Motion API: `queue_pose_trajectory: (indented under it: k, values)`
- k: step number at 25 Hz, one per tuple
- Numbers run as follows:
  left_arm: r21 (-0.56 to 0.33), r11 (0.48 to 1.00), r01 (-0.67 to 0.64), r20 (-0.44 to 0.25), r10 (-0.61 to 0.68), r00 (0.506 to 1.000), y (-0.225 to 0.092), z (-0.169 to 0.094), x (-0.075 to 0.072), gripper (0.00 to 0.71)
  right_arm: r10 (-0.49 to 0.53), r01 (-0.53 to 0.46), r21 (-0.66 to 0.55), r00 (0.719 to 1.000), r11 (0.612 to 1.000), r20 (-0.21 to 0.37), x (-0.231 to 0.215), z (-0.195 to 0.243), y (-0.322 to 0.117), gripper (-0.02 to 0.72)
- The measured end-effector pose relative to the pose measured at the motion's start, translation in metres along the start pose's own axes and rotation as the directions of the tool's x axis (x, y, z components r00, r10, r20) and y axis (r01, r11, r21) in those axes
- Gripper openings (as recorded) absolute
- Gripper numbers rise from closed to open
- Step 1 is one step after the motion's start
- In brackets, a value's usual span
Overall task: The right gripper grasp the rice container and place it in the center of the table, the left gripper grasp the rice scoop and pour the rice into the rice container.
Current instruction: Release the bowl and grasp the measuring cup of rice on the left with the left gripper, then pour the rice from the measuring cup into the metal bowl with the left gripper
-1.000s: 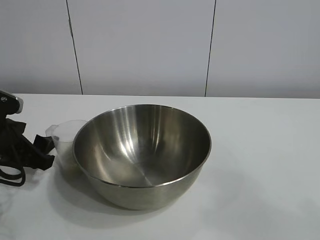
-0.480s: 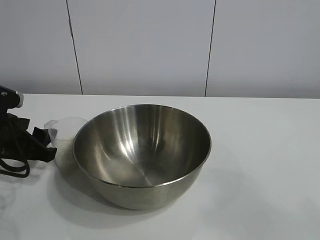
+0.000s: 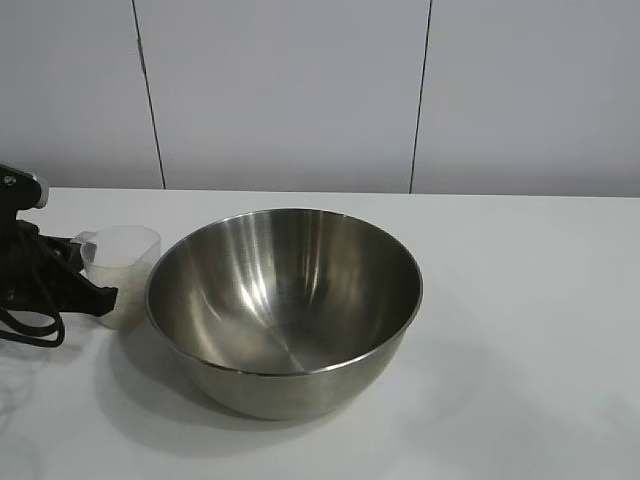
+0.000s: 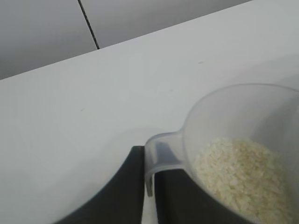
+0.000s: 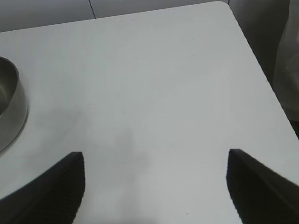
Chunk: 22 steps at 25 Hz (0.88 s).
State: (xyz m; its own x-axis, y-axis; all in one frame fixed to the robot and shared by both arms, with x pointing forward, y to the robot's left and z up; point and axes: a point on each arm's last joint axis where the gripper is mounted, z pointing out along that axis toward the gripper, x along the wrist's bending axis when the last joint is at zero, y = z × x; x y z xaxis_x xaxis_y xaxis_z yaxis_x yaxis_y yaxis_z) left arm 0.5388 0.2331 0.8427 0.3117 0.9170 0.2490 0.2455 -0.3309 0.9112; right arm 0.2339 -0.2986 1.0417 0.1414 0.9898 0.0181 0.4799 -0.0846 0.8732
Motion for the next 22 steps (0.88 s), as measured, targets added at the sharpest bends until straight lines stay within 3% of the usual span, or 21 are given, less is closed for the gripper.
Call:
queue_pose_trajectory:
  k: [12, 22]
  values:
    - [-0.106, 0.991, -0.083, 0.039, 0.087, 0.995, 0.029, -0.006, 0.001, 0.01, 0.0, 0.0, 0.001, 1.0, 1.0, 0.0, 0.0, 0.0, 0.0, 0.568]
    - [-0.282, 0.905, -0.318, -0.014, 0.327, 0.945, 0.116, -0.018, 0.016, 0.009, 0.0, 0.0, 0.001, 1.0, 1.0, 0.0, 0.0, 0.0, 0.0, 0.568]
